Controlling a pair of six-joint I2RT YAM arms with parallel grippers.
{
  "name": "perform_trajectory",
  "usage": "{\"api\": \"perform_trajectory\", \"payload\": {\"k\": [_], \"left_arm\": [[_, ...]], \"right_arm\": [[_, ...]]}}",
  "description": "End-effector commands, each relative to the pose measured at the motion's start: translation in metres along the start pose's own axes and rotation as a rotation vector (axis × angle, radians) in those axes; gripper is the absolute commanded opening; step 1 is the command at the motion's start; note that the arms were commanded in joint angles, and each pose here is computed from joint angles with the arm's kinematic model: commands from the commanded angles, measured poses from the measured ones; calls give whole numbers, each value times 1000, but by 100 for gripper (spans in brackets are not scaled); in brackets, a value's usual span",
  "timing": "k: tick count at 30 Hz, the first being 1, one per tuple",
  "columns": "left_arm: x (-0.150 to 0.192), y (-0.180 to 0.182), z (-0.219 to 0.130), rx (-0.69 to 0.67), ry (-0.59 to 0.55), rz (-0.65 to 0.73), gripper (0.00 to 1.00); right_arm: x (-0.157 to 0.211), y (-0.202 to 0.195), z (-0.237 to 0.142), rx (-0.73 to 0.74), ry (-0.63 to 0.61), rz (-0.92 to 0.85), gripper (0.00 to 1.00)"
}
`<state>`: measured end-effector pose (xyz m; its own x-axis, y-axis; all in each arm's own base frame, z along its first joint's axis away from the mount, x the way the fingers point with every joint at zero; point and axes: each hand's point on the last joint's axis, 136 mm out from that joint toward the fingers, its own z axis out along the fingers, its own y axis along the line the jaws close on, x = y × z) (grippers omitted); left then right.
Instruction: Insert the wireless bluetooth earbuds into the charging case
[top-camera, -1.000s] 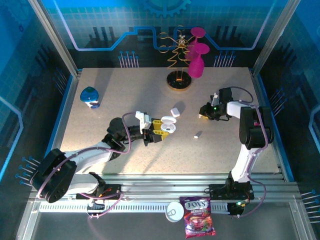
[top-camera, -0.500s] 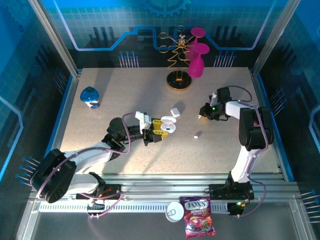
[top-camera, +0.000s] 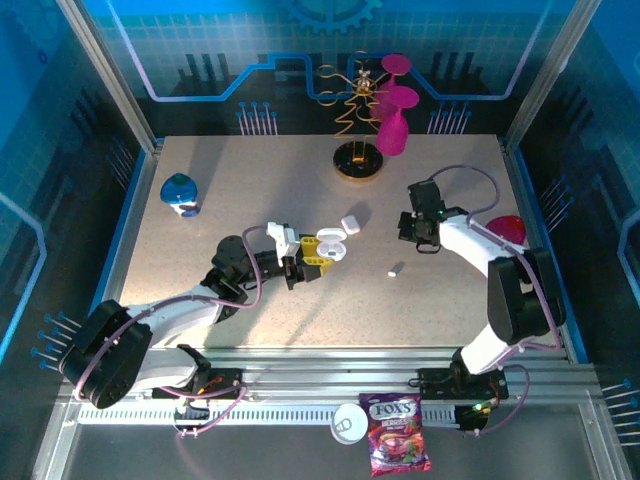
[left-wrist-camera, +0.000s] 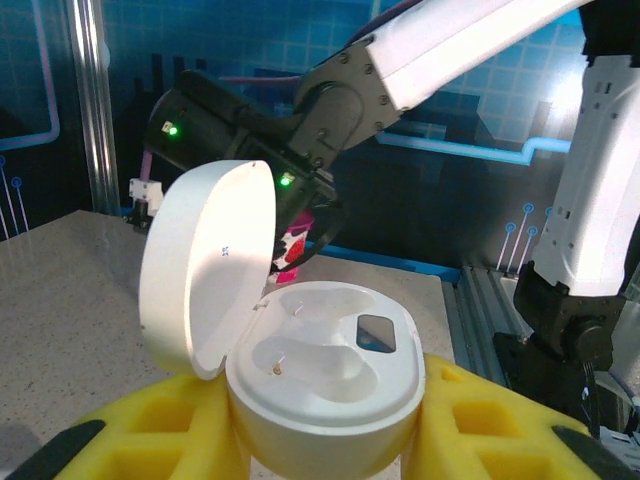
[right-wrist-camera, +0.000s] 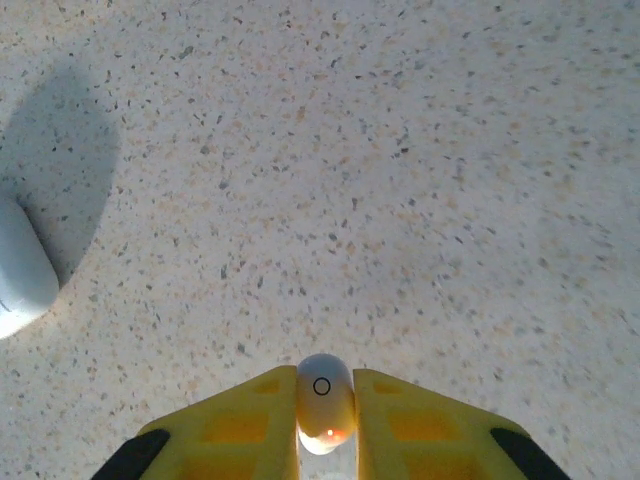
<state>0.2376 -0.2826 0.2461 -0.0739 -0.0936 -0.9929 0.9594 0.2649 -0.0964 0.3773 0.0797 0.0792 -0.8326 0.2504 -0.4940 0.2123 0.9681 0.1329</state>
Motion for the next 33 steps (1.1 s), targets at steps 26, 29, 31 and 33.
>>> {"api": "perform_trajectory", "payload": {"k": [26,29,31,33], "left_arm": [[8,41,7,-159,-2,85,23],[12,59,14,-210,-19,109,22],[15,69,19,-238,-36,122,21],[17,79,23,-262,-54,129,21]], "right_arm": [[2,30,-95,67,-277,36,14],[2,42,-109,4,-279,33,14],[2,47,-119,-25,-282,30,14],[2,54,-129,-60,-289,28,14]]}}
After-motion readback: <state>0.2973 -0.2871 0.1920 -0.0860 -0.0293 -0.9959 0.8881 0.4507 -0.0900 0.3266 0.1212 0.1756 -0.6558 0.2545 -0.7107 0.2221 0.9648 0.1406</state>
